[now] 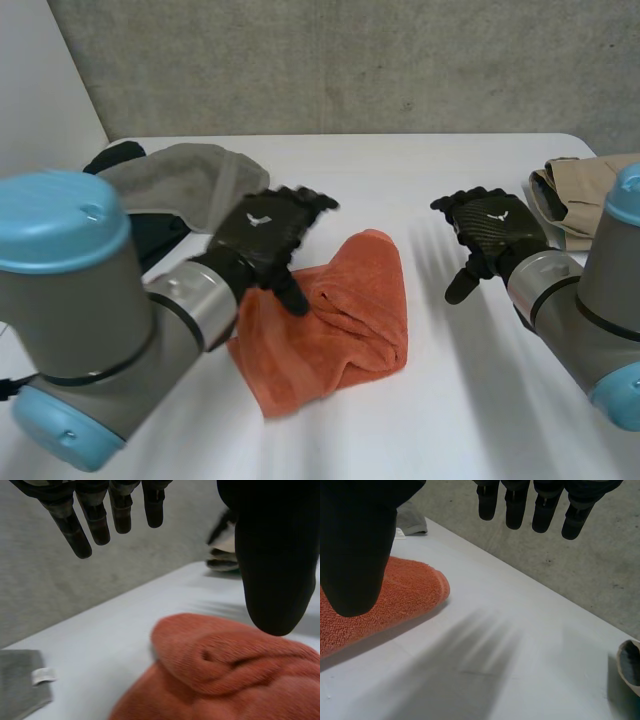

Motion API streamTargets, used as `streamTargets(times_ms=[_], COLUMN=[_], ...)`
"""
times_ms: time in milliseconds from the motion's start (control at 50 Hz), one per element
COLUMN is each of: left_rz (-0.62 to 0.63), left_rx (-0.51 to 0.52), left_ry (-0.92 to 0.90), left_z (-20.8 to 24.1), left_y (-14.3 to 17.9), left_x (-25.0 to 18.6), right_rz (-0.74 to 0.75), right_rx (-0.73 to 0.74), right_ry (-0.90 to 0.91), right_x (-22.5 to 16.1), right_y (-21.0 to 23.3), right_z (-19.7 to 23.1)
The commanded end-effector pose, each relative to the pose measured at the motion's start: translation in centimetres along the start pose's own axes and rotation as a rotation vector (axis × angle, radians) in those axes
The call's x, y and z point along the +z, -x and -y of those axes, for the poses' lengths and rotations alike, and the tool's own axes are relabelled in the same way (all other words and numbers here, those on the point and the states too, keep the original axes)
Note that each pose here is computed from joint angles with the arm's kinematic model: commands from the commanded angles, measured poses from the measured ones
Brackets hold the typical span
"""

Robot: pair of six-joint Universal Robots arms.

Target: Fold the laundry.

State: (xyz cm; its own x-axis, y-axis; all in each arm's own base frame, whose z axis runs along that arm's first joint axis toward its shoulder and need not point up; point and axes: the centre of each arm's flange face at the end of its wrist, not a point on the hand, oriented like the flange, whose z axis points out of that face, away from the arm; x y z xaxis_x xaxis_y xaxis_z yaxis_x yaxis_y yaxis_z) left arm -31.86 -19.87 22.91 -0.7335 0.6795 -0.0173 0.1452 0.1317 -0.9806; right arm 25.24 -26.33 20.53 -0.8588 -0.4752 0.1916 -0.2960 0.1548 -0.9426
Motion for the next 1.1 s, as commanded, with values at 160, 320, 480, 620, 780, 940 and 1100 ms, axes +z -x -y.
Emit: streamTargets(times_ms=[160,320,480,620,780,940,1100], left_rz=[-0.06,-0.042,0.017,0.088,0.207,0.176,0.203], left_rx=[0.178,0.195,0.21,0.234,0.338,0.426,0.466], left_ry=[0.093,0.11,0.124,0.078,0.087,0.194,0.27], left_z=[-4.4,-5.9,-6.2,-3.5,-1.8,-4.9,-7.1], left_y=[-2.2,-1.8,-1.3,-0.3,0.4,-1.9,-3.5], left_x=[4.4,6.2,6.2,4.1,-1.0,-5.1,-6.3], right_rz=[0.014,0.016,0.009,0.007,0.034,0.096,0.154], right_rx=[0.013,0.012,0.005,-0.01,-0.026,-0.076,-0.144], right_ry=[0.044,0.056,0.054,0.03,0.005,0.003,0.016], right_x=[-0.7,-0.5,-0.3,-0.1,-0.3,-0.6,-0.7], right_y=[-0.6,-0.6,-0.7,-0.9,-0.1,2.0,4.2], right_z=[-1.2,-1.9,-2.0,-1.2,-0.2,0.1,-0.6])
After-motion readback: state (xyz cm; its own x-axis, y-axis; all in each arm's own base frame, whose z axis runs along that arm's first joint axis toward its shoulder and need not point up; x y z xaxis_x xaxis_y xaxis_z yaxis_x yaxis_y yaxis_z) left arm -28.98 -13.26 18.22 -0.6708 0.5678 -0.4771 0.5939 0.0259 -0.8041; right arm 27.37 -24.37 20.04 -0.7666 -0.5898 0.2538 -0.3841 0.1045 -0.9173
